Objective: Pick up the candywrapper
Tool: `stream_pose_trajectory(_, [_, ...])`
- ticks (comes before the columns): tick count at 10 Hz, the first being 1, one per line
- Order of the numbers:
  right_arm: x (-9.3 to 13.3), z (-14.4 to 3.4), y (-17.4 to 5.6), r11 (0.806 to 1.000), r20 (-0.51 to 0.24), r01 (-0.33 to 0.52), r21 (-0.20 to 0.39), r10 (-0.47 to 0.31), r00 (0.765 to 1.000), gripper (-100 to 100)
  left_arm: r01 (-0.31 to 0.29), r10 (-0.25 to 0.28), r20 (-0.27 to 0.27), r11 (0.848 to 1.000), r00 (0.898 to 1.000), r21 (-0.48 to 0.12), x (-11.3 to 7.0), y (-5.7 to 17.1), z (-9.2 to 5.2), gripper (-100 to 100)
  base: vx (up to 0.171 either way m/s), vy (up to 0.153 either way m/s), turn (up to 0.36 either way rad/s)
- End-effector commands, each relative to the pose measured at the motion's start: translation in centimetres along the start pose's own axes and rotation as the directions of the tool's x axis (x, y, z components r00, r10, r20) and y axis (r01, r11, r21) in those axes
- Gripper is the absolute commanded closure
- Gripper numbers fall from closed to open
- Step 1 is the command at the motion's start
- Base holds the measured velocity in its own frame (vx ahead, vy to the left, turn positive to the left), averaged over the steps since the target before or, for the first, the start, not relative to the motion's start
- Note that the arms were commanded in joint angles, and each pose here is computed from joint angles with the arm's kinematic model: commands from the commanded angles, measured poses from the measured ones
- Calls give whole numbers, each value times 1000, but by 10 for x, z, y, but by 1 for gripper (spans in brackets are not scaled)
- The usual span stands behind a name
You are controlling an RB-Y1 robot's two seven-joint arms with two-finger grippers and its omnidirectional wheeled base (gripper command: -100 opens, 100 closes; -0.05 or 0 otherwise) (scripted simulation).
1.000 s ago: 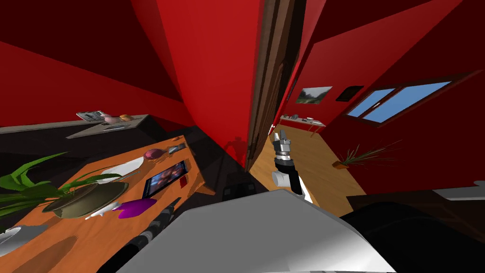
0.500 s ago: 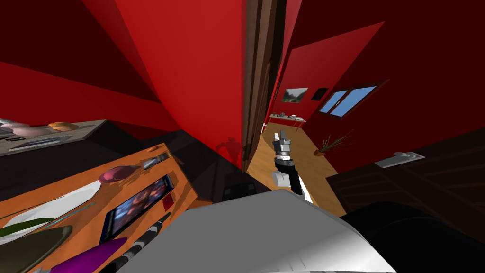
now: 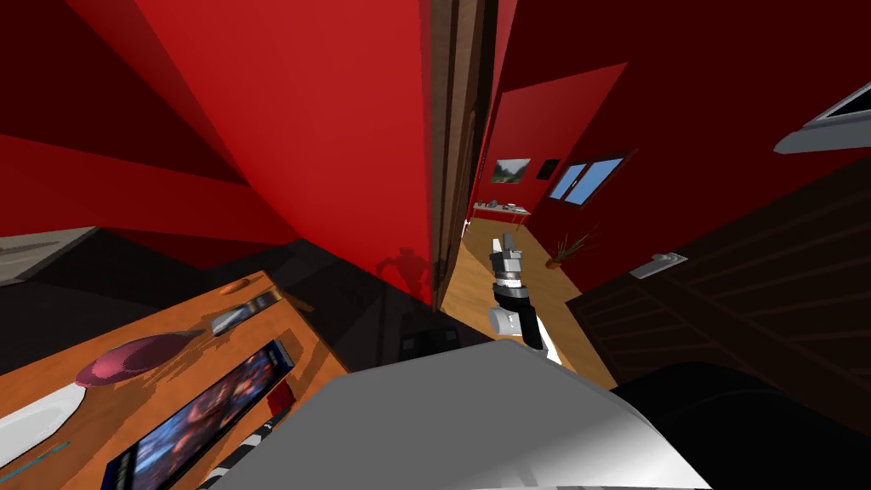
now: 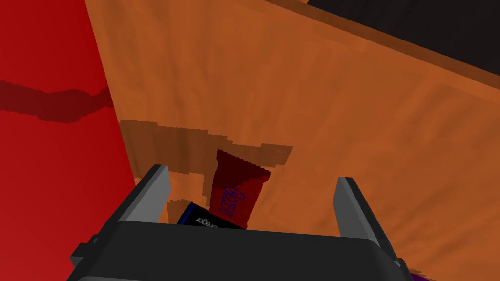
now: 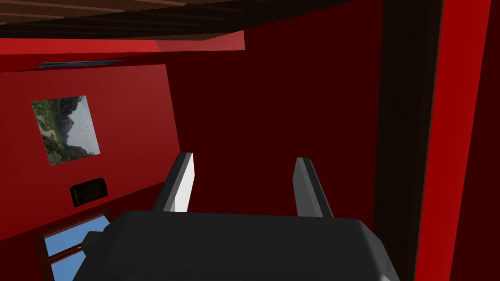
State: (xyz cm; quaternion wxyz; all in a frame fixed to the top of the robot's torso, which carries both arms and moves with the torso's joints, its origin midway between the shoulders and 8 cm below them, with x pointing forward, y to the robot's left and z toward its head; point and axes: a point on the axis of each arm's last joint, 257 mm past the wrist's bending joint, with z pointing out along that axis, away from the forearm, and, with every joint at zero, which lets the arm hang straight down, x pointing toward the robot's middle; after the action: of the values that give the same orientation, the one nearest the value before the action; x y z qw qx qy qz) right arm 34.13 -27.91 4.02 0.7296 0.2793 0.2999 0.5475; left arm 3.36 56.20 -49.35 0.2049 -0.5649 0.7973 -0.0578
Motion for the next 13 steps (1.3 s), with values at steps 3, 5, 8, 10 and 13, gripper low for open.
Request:
stream_pose_trajectory(3, [0, 0, 0, 1000, 0, 0, 0, 0, 1000, 0, -15, 14, -16, 998, 1000, -64, 2, 30, -3, -100, 26, 55, -173])
stream_pose_trajectory(5, [0, 0, 0, 1000, 0, 0, 0, 0, 1000, 0, -25, 22, -30, 994, 999, -106, 5, 50, -5, -100, 27, 80, -295])
stream_pose_trajectory(8, [0, 0, 0, 1000, 0, 0, 0, 0, 1000, 0, -35, 28, -51, 988, 998, -147, 13, 70, -7, -100, 26, 102, -217])
stream_pose_trajectory(10, [0, 0, 0, 1000, 0, 0, 0, 0, 1000, 0, -38, 27, -67, 985, 997, -167, 20, 80, -7, -100, 22, 79, -171])
stream_pose_trajectory(13, [0, 0, 0, 1000, 0, 0, 0, 0, 1000, 0, -35, 25, -62, 986, 998, -162, 26, 79, -1, -100, 6, 23, -16])
